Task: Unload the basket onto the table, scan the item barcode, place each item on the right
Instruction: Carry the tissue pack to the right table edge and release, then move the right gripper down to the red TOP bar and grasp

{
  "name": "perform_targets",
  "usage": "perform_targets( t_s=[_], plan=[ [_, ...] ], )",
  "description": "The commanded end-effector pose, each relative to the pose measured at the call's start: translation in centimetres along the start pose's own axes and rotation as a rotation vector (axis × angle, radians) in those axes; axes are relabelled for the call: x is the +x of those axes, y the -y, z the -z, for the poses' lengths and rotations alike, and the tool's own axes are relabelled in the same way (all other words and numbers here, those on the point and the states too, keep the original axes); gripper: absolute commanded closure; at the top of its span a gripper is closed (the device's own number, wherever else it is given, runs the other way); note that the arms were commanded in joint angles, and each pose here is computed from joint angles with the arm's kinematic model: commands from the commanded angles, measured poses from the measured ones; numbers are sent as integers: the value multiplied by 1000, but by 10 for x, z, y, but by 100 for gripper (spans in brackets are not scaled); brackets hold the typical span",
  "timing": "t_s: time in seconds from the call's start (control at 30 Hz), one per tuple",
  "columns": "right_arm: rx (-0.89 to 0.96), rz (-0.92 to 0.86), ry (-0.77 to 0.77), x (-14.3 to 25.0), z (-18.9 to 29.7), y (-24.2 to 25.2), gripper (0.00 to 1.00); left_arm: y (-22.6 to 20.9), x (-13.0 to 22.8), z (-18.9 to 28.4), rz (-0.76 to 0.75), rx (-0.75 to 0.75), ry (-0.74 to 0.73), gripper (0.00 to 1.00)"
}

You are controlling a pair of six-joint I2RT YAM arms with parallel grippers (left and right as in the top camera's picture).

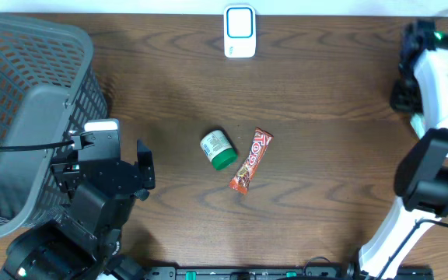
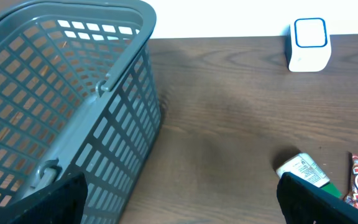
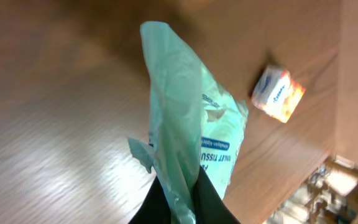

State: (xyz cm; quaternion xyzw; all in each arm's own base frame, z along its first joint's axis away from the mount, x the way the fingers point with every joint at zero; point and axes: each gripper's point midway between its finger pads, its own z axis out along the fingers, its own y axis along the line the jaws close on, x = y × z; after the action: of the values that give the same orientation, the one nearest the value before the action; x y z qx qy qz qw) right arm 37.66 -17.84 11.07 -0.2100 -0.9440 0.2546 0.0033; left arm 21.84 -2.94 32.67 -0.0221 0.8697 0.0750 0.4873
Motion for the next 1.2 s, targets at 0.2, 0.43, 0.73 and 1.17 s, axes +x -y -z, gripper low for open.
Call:
perform_targets(
  t_s=[0.2,0.43,0.73,1.17],
  plan=[
    [73,-207,-118,29,-78,53,56,-4,-2,2,11,-12,10,2],
    [29,-344,-62,10,-35,88,1,-4,-2,2,11,-12,10,2],
    [-609,-197,-88,11,77,-47,1,-4,-2,2,11,-12,10,2],
    [-711,113,-281,130,130,-226,1,-4,-2,2,11,-12,10,2]
  ],
)
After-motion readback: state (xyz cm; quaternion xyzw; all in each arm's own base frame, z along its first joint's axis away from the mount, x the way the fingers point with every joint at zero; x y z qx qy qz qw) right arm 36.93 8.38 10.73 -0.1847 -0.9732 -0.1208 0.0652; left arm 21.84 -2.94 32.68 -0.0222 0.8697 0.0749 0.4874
